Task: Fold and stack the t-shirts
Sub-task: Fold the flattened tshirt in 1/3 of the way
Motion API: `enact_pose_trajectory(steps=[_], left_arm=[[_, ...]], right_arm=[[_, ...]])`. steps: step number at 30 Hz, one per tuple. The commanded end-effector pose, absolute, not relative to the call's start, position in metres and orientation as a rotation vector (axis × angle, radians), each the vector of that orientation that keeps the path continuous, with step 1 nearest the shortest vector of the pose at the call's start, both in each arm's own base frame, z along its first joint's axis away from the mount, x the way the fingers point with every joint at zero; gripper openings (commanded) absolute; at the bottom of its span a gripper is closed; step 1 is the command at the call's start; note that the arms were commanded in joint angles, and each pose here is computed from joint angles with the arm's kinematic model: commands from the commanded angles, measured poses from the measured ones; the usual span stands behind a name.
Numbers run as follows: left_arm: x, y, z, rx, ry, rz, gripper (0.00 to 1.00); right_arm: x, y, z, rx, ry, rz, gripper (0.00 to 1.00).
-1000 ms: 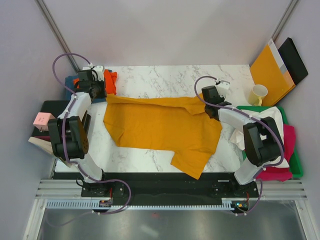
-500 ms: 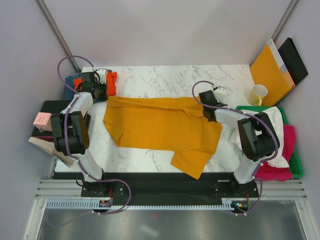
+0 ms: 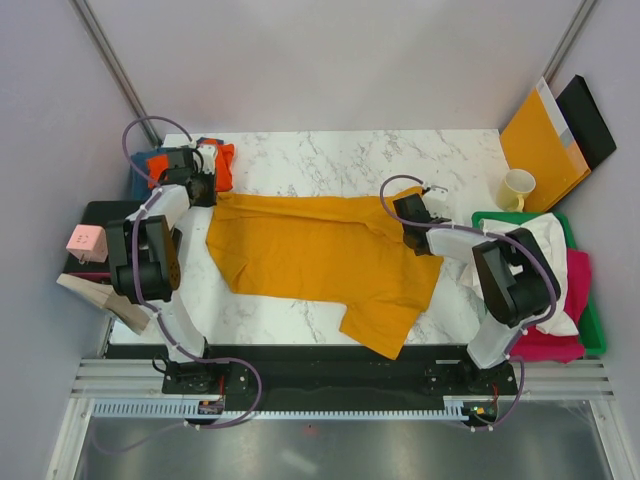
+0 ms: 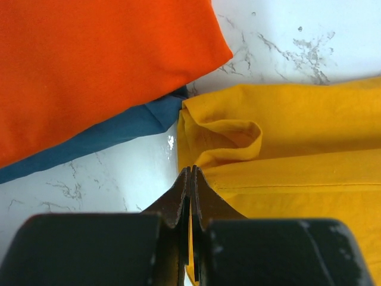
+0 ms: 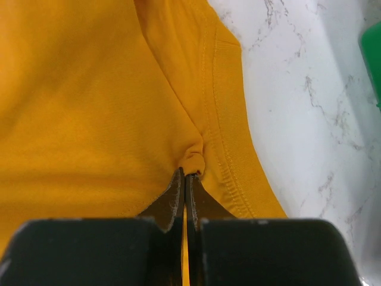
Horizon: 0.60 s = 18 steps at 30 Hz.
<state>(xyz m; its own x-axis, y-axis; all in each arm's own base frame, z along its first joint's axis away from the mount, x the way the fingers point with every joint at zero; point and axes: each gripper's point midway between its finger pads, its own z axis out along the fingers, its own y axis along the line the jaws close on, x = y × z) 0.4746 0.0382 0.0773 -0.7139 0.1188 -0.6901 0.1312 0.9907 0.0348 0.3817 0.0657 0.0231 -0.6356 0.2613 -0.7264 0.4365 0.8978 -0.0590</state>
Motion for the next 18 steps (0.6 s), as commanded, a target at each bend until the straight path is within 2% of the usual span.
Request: enact_pose_trajectory(steps=[1,9,15,18], left_arm=[[0.498,0.053,0.096,0.159,2.311,0.056,0.02],[0.521,0.056,0.115,0.135,2.279,0.049,0.02],[0.523,0.055,0.108,0.135,2.294,0.044,0.02],[0.521,0.055,0.100,0.139,2.312,0.045,0.02]], right_arm=[[0.384,0.070,0.056,0.531,2.192,-0.213,0.00],[0.395,0.071,0.108,0.533,2.085,-0.153,0.00],[0.389,0.076,0.112,0.519,2.091,-0.118,0.00],[0.381,0.077,0.095,0.504,2.131,-0.132,0.00]])
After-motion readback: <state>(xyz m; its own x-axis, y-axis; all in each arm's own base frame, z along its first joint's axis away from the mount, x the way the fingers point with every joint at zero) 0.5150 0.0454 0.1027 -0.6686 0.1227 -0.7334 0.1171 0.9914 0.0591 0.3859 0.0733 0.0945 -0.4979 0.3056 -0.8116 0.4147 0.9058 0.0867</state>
